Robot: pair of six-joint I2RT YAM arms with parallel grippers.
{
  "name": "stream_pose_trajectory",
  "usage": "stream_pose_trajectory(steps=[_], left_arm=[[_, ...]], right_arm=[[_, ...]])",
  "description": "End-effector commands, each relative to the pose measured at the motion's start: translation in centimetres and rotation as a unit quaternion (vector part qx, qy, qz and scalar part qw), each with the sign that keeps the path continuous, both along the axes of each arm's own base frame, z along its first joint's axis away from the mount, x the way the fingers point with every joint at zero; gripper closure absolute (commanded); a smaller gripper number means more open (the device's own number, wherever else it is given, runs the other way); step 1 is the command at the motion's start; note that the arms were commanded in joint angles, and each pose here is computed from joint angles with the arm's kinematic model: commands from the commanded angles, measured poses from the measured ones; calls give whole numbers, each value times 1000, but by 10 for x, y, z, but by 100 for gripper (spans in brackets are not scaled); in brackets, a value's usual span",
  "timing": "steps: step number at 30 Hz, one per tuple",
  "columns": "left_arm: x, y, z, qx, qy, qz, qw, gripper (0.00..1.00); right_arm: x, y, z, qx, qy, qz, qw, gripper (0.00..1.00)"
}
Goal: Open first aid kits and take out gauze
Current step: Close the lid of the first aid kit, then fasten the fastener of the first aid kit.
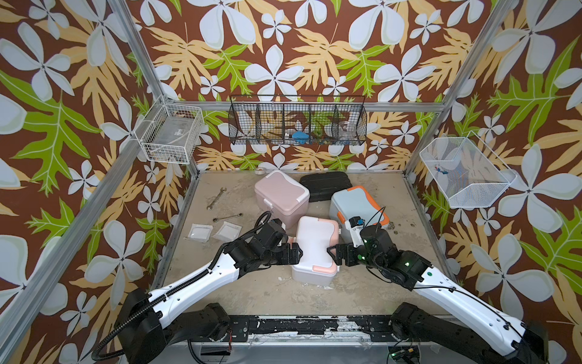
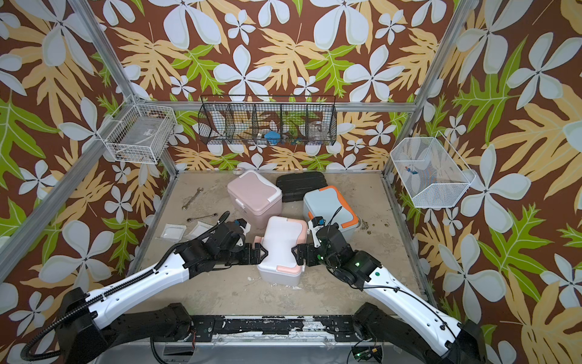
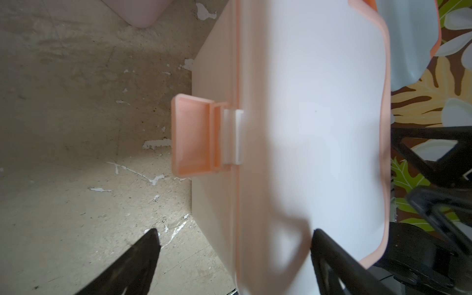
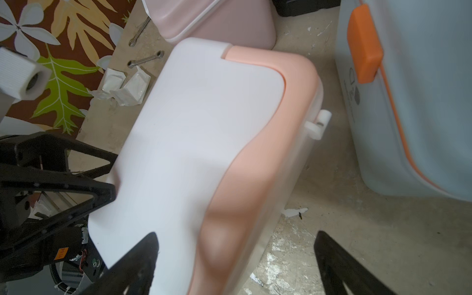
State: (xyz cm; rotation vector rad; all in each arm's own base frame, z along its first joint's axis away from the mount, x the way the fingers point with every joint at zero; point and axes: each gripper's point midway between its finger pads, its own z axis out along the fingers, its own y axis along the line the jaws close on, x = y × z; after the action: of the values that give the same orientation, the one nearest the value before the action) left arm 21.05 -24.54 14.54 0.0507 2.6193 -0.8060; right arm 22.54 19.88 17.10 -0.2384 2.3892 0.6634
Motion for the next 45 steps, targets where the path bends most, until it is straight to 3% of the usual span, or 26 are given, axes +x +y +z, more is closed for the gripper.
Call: stream_pose_trajectory(steps=[1, 14, 18, 26, 37, 45], left_arm=[[-16, -5, -16, -4, 37, -14, 999, 8], [-33, -24, -19, -23, 38, -33, 998, 9], [-21, -4, -18, 20, 16, -9, 1000, 7], [5, 14, -6, 14, -11, 9, 1000, 0], [38, -1, 4, -97, -20, 5, 995, 0], [42, -19, 6, -198, -2, -27, 980, 0]], right_arm=[[4, 2, 0, -3, -5, 4, 1000, 6], [8, 4, 1, -24, -16, 17, 999, 6], [9, 6, 1, -24, -14, 21, 999, 6], [7, 12, -3, -11, -5, 31, 999, 6], [4, 14, -20, -27, 22, 42, 999, 15], [2, 17, -24, -27, 30, 51, 998, 23]])
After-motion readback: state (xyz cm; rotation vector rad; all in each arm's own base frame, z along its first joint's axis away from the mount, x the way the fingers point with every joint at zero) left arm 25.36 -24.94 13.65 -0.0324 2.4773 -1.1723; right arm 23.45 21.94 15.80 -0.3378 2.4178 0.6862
